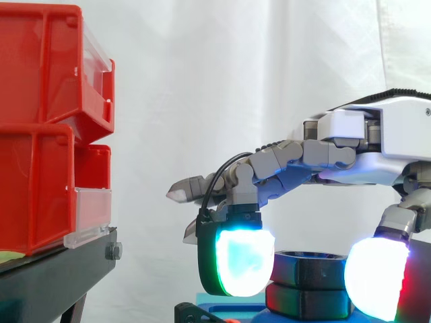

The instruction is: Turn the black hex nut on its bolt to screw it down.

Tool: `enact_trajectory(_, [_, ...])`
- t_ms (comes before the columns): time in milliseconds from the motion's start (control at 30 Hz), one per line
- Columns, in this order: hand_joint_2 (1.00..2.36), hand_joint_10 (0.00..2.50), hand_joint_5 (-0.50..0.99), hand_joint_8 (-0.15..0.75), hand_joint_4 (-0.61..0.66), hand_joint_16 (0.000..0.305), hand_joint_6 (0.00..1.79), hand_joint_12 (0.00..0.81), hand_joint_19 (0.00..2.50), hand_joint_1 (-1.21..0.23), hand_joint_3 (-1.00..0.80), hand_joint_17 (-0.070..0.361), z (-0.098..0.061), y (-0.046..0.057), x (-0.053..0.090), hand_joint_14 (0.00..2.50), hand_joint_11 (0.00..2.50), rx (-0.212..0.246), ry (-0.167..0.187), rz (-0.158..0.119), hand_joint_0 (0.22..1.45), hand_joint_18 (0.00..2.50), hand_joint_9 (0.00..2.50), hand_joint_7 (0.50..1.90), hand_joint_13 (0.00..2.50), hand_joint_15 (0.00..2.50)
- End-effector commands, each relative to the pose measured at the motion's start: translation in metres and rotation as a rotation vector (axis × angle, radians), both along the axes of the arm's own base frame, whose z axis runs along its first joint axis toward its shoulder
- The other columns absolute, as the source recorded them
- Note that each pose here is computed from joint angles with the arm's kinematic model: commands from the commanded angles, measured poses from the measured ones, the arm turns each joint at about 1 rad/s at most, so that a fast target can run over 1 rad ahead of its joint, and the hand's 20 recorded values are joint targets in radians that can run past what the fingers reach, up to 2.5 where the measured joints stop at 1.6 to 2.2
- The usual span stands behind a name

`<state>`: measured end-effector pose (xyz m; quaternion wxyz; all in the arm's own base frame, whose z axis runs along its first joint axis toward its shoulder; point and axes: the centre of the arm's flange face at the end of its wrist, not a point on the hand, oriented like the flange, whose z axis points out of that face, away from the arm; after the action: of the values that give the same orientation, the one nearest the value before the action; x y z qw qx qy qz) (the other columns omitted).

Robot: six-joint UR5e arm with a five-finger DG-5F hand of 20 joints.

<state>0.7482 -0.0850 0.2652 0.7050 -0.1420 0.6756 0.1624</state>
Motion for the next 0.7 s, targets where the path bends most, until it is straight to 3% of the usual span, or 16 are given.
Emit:
enact_trajectory(0, [1.0,0.0,-0.11,0.328,0.34,0.06,0.51,0.397,0.15,-0.53,-0.5,0.134,-0.0009,0.0005,-0.0003,0.0,0.15,0.0,0.002,0.0,0.45,0.29,0.58,1.25,0.22,0.0])
enact_trajectory(667, [1.0,0.0,-0.11,0.328,0.33,0.059,0.51,0.396,0.14,-0.53,-0.5,0.133,-0.0037,-0.0011,-0.0003,0.0,0.16,0.0,-0.003,-0.007,0.45,0.29,0.58,1.26,0.23,0.0])
